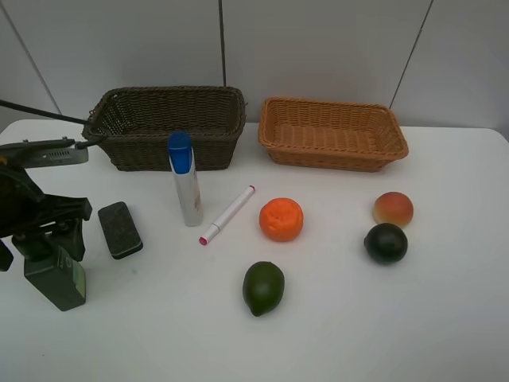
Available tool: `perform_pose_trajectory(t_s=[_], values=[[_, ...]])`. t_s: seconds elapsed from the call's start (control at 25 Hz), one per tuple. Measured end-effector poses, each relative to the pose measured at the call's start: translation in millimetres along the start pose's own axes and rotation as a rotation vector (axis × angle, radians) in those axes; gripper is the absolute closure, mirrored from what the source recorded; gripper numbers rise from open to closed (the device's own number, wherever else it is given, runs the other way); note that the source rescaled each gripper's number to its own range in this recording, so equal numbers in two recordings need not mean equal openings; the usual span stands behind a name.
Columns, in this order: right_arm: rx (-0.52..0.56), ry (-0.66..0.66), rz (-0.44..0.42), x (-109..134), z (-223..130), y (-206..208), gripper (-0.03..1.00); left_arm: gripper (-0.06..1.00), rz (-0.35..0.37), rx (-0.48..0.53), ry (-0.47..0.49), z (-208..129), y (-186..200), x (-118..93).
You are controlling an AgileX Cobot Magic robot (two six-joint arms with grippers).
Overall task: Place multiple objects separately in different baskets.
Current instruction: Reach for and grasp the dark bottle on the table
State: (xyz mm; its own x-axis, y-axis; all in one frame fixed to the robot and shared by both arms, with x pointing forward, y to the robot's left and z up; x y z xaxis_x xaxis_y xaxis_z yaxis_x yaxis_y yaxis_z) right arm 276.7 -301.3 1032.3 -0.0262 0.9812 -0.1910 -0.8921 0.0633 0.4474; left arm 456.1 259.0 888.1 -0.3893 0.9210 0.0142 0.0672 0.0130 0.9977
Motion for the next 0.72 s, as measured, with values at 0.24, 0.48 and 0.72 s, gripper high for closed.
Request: perform_pose_trajectory(t_s=[0.24,0.48,0.72], values=[[0.000,0.000,0.000,0.0,0.0,0.0,-0.03,-0.06,0.021,0.032,0.001,2.8,-13.7,-1.3],[0.000,0.000,0.000,0.0,0.0,0.0,-0.03,0.21,0.022,0.033,0.005,3.3,-14.6,-1.7],[0.000,0.000,0.000,0.0,0.0,0.0,-0.03,0.59,0.027,0.042,-0.006,2.4,-14.5,-1.1]])
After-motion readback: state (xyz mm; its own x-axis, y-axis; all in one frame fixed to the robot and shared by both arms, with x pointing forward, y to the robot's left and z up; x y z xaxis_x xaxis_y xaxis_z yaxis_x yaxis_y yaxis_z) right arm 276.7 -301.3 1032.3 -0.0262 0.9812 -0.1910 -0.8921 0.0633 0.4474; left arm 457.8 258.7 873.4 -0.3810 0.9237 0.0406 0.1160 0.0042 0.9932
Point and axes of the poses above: a point on each arm's last joint axis where the gripper is mounted, y pointing back along that axis away from the gripper, x along the wrist's bending axis when the last joint is at zero, z = x × y, the point moved 5 cm from there along -y, pointing out along that axis toward the gripper, and after that the axes turned 13 degrees about y, right-handed, at the moved point
